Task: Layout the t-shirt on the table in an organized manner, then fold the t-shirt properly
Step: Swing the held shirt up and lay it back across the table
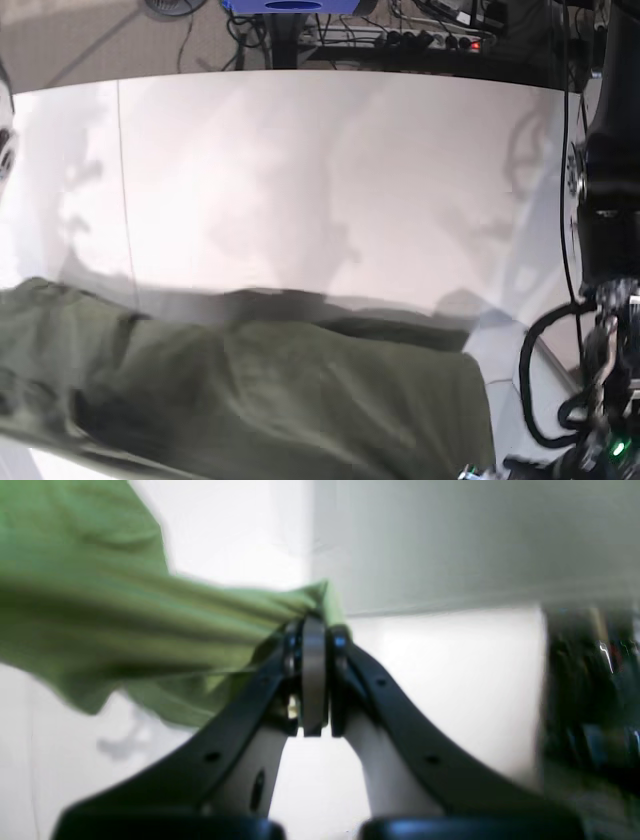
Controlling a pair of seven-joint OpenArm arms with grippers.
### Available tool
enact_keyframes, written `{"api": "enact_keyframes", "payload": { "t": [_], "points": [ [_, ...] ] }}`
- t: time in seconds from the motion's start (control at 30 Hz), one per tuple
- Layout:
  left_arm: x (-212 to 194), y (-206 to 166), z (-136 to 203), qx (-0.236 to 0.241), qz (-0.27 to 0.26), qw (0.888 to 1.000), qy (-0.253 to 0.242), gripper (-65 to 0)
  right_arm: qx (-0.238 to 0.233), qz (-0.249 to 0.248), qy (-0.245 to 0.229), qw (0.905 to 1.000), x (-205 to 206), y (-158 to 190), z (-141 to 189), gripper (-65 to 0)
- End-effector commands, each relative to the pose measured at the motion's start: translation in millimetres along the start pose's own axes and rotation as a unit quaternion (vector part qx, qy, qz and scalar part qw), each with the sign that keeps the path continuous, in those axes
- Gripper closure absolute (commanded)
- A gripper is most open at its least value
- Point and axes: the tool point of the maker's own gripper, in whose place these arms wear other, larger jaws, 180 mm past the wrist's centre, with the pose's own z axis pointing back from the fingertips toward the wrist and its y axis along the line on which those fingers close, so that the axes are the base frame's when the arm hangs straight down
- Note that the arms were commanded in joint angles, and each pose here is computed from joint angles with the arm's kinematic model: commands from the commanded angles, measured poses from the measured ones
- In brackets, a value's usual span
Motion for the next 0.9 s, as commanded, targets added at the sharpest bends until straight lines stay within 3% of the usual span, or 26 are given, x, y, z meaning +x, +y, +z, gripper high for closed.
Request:
{"api": "enact_keyframes", "payload": {
  "t": [0.0, 0.1, 0.2, 0.37, 0.6, 0.7, 0.77, 0.87],
  "points": [
    [14.9, 21.5, -3.6, 0.023, 0.002, 1.0, -0.017, 0.0, -0.009, -0.008, -0.023, 0.9997, 20.2, -15.9, -3.2, 0.0],
    [22.3, 27.2, -42.4, 0.01, 0.027, 0.999, -0.024, 0.0, 0.055, -0.029, -0.078, 0.9951, 66.4, 1.9, -35.4, 0.0],
    [44.0, 35.5, -73.9, 0.014, 0.037, 0.998, -0.046, 0.0, 0.09, -0.062, -0.138, 0.9845, 116.4, -6.3, -43.3, 0.0],
    [110.1, 51.7, -86.8, 0.039, 0.012, 0.994, -0.098, 0.0, 0.038, -0.127, -0.241, 0.9615, 186.9, -68.9, -7.3, 0.0],
    [113.7, 33.9, -94.4, 0.026, 0.009, 0.995, -0.097, 0.0, 0.036, -0.126, -0.241, 0.9616, 186.6, -70.8, -6.4, 0.0],
    [116.5, 37.1, -89.9, 0.03, 0.004, 0.995, -0.093, 0.0, 0.039, -0.124, -0.215, 0.9678, 178.4, -68.2, -10.3, 0.0],
    [128.7, 52.3, -74.2, 0.048, -0.01, 0.992, -0.114, 0.0, 0.031, -0.12, -0.224, 0.9667, 180.8, -71.5, -5.3, 0.0],
    [112.1, 37.9, -73.3, 0.041, -0.024, 0.992, -0.117, 0.0, 0.017, -0.1, -0.215, 0.9712, 157.5, -61.0, -14.7, 0.0]
  ]
}}
